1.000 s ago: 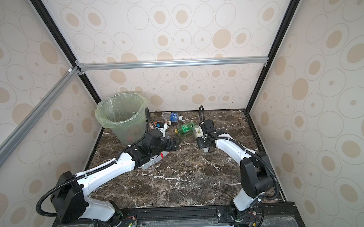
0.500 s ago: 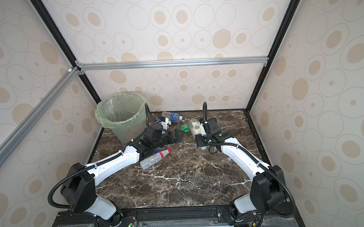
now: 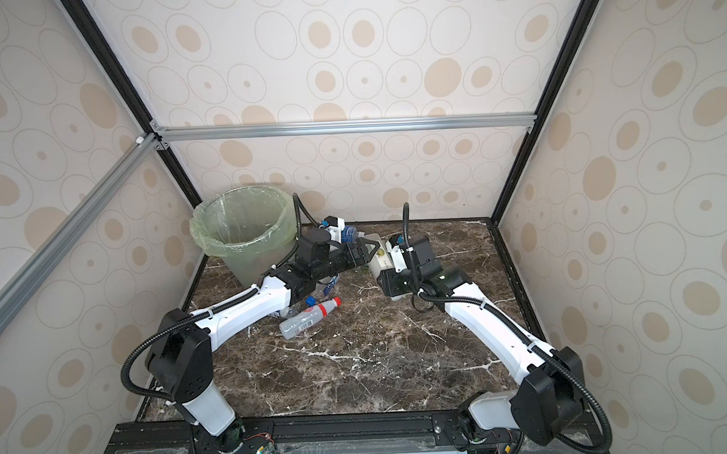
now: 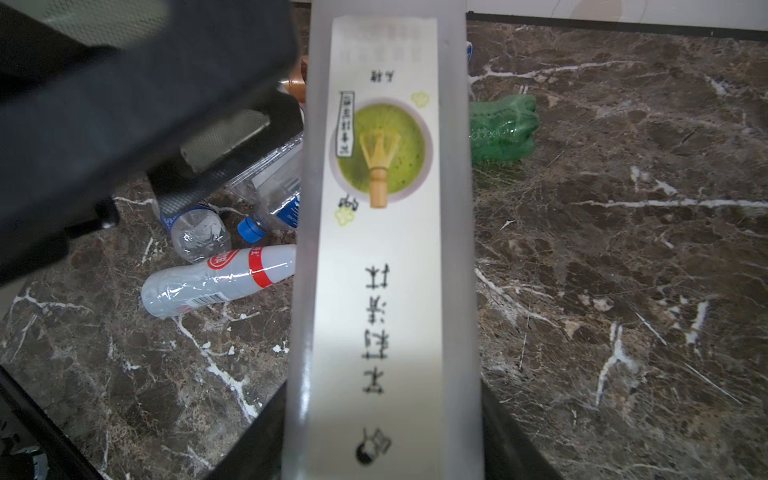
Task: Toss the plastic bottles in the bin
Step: 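Close the left gripper on the matcha bottle's top while the right gripper releases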
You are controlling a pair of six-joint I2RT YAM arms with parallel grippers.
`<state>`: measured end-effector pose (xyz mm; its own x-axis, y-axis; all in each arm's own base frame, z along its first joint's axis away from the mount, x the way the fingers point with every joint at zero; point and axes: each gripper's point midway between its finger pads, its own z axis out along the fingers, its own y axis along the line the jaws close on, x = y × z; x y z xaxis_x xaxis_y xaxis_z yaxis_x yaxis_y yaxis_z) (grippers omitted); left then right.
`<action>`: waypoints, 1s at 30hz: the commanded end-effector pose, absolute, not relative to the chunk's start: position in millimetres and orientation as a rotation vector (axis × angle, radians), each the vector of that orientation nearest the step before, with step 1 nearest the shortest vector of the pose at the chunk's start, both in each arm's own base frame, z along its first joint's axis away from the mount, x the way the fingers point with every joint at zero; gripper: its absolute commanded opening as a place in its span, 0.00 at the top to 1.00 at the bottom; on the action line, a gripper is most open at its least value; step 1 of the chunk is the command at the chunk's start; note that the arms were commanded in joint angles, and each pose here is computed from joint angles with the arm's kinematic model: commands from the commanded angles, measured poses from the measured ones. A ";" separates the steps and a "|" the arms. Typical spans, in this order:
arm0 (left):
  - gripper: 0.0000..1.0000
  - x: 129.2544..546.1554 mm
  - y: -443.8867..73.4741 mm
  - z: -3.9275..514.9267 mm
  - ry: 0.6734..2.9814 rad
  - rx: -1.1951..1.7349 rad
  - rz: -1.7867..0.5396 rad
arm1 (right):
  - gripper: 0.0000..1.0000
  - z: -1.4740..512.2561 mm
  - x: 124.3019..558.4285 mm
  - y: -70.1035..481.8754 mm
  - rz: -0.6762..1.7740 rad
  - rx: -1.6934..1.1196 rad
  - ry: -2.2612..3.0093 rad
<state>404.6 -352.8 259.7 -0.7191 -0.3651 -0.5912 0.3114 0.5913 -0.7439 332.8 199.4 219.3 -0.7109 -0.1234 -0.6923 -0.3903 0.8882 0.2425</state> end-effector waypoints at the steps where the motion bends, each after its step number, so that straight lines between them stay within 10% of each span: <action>1: 0.01 410.0 -354.3 286.0 2.007 -0.056 -1.207 | 0.42 247.5 333.2 208.5 0.555 -0.363 2.268; 18: 0.26 423.1 -349.3 290.1 1.954 -0.095 -1.201 | 0.41 272.1 324.5 233.3 0.683 -0.403 2.181; 30: 0.48 433.6 -323.8 299.1 1.939 -0.082 -1.094 | 0.13 275.2 320.7 231.5 0.673 -0.434 2.163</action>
<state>424.6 -337.1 267.3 -0.6741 -0.4204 -0.6073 0.2991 0.5965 -0.7448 326.8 229.5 256.6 -0.6506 -0.0731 -0.7559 -0.4732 0.8175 0.3283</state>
